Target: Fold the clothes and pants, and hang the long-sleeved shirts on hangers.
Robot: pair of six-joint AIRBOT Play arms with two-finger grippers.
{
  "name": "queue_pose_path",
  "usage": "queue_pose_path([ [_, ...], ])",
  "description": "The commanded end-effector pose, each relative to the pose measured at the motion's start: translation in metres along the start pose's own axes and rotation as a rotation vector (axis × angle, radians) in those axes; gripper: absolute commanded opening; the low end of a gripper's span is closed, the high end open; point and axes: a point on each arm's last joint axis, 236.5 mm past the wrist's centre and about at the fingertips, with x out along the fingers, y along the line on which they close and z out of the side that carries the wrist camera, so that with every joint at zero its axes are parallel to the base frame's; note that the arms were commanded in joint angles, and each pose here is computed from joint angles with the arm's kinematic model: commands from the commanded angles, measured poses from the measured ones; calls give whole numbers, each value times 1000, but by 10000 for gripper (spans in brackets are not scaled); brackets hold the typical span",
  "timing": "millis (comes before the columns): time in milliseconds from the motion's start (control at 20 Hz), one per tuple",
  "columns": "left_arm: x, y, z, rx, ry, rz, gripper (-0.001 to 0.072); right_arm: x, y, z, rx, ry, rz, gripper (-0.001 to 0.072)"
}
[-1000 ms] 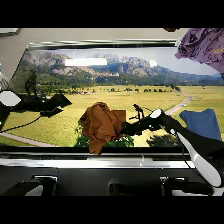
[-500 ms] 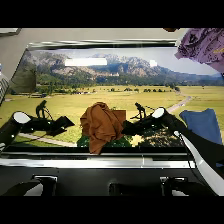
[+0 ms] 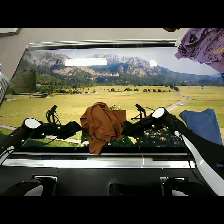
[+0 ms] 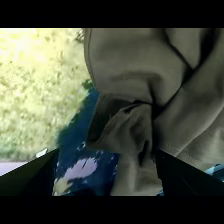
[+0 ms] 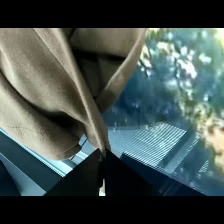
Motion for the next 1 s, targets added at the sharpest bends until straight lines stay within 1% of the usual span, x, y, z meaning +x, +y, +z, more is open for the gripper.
queue_pose_path([
  [0, 20, -2, -7, -46, 41, -21, 694, 0, 2, -5, 3, 19, 6, 32],
  [50, 26, 0, -11, -51, 59, -15, 694, 0, 2, -5, 4, 21, 8, 32],
  [100, 31, 1, -14, -52, 71, -11, 677, 0, 2, -6, 7, 24, 8, 32],
  [150, 35, 4, -15, -59, 78, -4, 533, 0, 3, -7, 7, 28, 9, 32],
  [300, 39, 9, -8, -75, 55, 7, 246, -1, 4, -12, 4, 48, 13, 32],
  [400, 39, 9, 1, -74, 19, 11, 108, -6, 9, -10, -12, 26, 17, 31],
  [450, 38, 7, 7, -76, 1, 6, 76, -10, 13, -7, -25, 3, 21, 31],
  [500, 37, 3, 12, -76, -16, -2, 21, -15, 18, -3, -40, -25, 24, 31],
  [650, 23, -18, 36, -20, -58, -35, 19, -37, 35, 12, -112, -129, 23, 31],
  [750, -9, -37, 67, 78, -114, -28, 17, -64, 51, 28, -205, -208, -21, 30],
  [850, -66, -50, 111, 170, -220, 43, 17, -112, 75, 58, -297, -343, -99, 30],
  [950, -145, -71, 157, 247, -381, 127, 16, -180, 109, 91, -350, -524, -135, 30],
])
